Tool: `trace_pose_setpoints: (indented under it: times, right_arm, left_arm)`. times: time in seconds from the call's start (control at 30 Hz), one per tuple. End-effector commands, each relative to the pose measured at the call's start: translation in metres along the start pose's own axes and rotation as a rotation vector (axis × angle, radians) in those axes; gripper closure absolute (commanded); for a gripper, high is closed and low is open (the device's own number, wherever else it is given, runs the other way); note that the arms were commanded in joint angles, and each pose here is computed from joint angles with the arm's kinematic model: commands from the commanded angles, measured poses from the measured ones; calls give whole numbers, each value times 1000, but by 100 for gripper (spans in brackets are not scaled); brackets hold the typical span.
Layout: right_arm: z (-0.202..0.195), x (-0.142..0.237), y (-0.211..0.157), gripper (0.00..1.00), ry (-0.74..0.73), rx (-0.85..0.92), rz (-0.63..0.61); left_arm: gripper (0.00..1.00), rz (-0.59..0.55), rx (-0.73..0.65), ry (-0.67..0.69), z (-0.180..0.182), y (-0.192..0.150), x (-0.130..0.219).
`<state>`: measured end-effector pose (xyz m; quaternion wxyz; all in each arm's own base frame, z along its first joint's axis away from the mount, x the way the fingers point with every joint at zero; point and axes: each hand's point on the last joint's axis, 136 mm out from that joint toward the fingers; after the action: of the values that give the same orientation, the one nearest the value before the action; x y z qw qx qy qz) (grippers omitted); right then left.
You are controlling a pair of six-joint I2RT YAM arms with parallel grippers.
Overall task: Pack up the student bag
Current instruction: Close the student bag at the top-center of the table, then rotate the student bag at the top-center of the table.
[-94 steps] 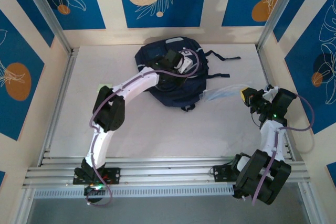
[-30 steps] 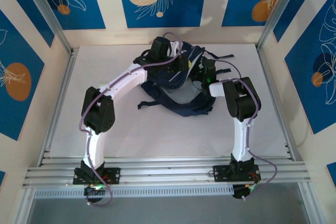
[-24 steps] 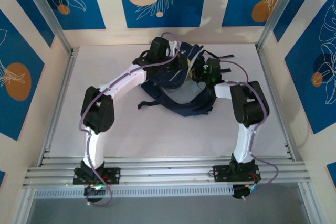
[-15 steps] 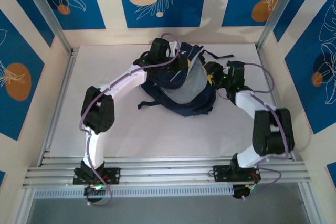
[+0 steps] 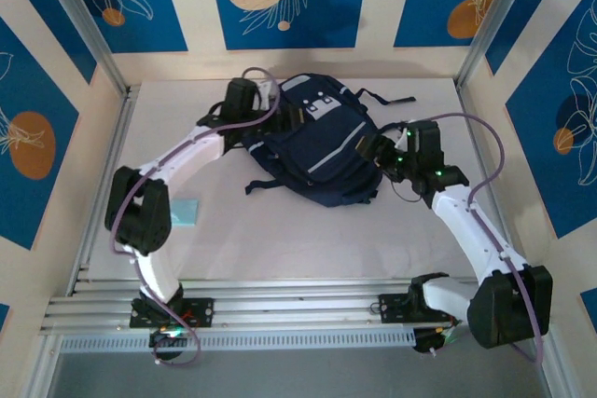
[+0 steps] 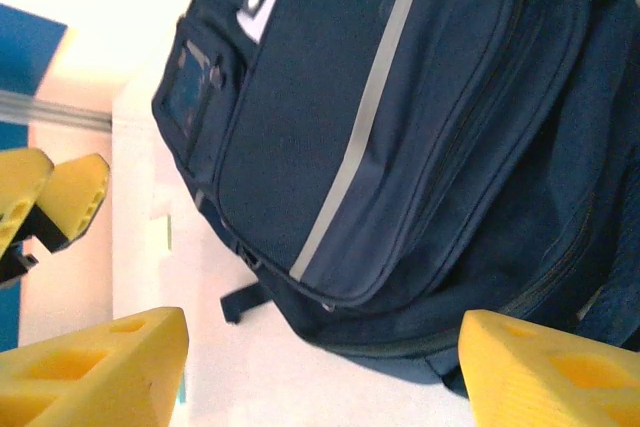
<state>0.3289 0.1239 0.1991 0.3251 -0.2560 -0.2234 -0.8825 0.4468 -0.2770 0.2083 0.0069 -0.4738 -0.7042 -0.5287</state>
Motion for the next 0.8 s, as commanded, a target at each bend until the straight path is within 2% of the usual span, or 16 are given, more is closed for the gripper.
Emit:
trace_pose_setpoints:
  times: [0.0, 0.1, 0.2, 0.5, 0.57, 0.6, 0.63, 0.67, 0.7, 0.73, 0.77]
  right_arm:
    - [2, -9, -13, 28, -42, 30, 31]
    - [0, -23, -25, 28, -63, 29, 53]
    - [-4, -36, -34, 28, -83, 34, 69]
    - [-52, -67, -31, 27, -169, 4, 37]
    - [-61, -74, -29, 27, -178, -11, 32]
    - [-64, -77, -27, 26, -179, -13, 28]
    - [-66, -80, -24, 26, -181, -12, 22]
    - [-69, -83, -21, 26, -187, -7, 11]
    - [-72, -87, -15, 26, -198, -6, -3]
    - [-74, -90, -10, 27, -203, -6, -10]
    - [-76, -95, -4, 27, -207, -11, -18]
  left_arm:
    - [23, -46, 55, 128, 46, -11, 8]
    - [23, -33, 116, 195, 80, -29, 2]
    - [23, -21, 186, 206, 100, -42, -12]
    - [23, -81, 288, 181, 123, -36, -55]
    - [27, -71, 292, 183, 127, -37, -64]
    - [34, -63, 298, 178, 128, -39, -68]
    - [48, -61, 299, 162, 126, -39, -70]
    - [70, -62, 301, 141, 124, -40, -72]
    - [86, -65, 308, 129, 122, -42, -72]
    - [95, -68, 315, 123, 121, -44, -70]
    - [99, -69, 318, 119, 119, -47, -67]
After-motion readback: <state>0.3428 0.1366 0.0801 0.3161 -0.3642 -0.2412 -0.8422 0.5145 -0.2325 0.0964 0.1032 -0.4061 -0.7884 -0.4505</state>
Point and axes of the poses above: each hand's point on the last joint's axis, 136 mm out from that joint toward the fingers, its own x axis back along the fingers, its own z axis along the line the jaws close on, y = z × x, and after that the axes turned 14 degrees about -x, right-handed
